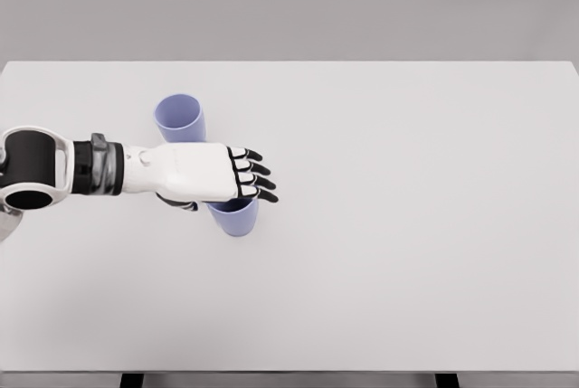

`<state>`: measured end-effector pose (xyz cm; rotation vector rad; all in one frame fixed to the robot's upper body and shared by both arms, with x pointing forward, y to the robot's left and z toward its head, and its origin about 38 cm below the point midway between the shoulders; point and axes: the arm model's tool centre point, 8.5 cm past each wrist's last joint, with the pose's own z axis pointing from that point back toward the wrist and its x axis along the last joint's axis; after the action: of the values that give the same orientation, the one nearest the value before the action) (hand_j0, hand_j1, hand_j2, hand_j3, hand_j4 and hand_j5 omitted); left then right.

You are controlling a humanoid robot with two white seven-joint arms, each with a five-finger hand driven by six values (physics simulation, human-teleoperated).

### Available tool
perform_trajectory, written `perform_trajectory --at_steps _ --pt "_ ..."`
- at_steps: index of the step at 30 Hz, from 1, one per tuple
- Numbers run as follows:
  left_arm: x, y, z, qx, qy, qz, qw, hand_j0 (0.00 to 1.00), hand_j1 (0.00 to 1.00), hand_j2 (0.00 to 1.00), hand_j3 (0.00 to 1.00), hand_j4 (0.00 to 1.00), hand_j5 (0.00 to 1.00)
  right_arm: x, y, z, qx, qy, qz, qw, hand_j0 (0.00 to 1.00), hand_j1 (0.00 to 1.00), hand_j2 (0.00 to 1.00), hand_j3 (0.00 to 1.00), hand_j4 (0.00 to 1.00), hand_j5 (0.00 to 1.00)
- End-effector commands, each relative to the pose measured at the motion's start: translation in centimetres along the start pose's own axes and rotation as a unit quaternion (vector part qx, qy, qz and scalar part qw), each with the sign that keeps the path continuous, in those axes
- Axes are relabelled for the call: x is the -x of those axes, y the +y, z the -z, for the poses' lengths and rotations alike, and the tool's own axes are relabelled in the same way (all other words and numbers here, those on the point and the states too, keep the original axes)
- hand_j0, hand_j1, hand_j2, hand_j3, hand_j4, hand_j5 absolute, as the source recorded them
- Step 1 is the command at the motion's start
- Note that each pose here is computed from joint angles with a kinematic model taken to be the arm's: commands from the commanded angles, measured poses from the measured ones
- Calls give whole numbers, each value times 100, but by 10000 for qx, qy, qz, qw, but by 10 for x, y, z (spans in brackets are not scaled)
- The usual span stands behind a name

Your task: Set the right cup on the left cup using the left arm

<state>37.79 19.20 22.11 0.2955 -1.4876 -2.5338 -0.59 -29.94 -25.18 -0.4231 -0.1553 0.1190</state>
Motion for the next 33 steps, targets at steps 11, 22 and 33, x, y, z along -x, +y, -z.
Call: perform_trajectory --at_steps 11,22,33 --pt "-1 -4 3 98 17 55 9999 100 100 100 100 100 100 0 0 0 2 -1 5 10000 100 100 100 100 100 100" --pt "-3 -5 6 99 -26 48 9999 82 82 82 82 82 82 0 0 0 2 -1 5 10000 100 100 100 100 100 100" --pt "-2 -7 5 116 -12 13 9999 51 51 51 51 51 51 0 0 0 2 -1 5 10000 100 100 100 100 100 100"
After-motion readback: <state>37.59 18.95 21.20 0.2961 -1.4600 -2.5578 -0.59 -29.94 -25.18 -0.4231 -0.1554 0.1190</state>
